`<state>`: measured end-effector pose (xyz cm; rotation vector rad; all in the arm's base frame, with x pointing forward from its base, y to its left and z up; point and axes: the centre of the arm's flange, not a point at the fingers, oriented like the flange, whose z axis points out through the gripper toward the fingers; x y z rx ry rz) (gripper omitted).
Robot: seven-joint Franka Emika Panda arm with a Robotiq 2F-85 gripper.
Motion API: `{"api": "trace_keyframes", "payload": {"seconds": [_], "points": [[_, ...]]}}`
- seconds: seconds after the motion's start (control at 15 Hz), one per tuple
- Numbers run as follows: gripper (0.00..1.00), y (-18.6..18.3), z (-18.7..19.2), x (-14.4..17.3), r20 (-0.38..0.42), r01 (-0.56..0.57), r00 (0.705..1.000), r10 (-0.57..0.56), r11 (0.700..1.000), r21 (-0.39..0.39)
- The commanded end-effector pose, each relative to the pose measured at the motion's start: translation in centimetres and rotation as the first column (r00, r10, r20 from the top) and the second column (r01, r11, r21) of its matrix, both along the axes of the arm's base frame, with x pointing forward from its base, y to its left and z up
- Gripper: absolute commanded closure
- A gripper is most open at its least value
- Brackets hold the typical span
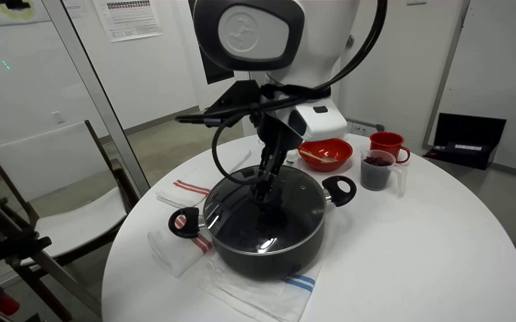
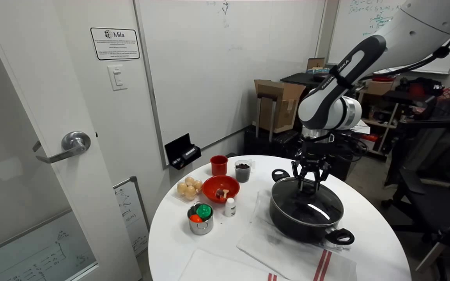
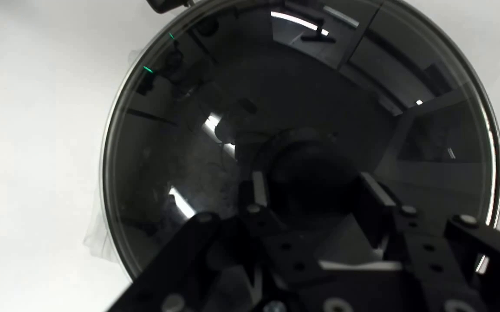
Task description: Put the lid on the pot
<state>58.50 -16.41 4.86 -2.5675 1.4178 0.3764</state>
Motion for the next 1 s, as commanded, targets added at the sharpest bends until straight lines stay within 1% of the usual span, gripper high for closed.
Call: {"api": "trace_keyframes", "payload": {"seconds": [0.0,0.07,0.13,0.33,0.4,0.47,0.93], "points": [[0.75,0.5,1.5,-1.2,0.023,0.001,1.0,-0.001,1.0,-0.005],[0.36,0.7,1.6,-1.2,0.024,-0.001,1.0,0.001,1.0,-0.012],[0.24,0.9,1.8,-1.2,0.028,-0.002,1.0,0.002,1.0,-0.019],[0.05,1.6,2.6,-1.4,0.039,-0.012,0.999,0.014,0.999,-0.048],[0.01,1.9,3.2,-1.6,0.049,-0.012,0.999,0.015,0.998,-0.063],[0.0,2.2,3.6,-1.8,0.057,-0.018,0.998,0.022,0.997,-0.068],[0.0,5.0,7.3,-3.8,0.097,-0.039,0.994,0.054,0.987,-0.156]]}}
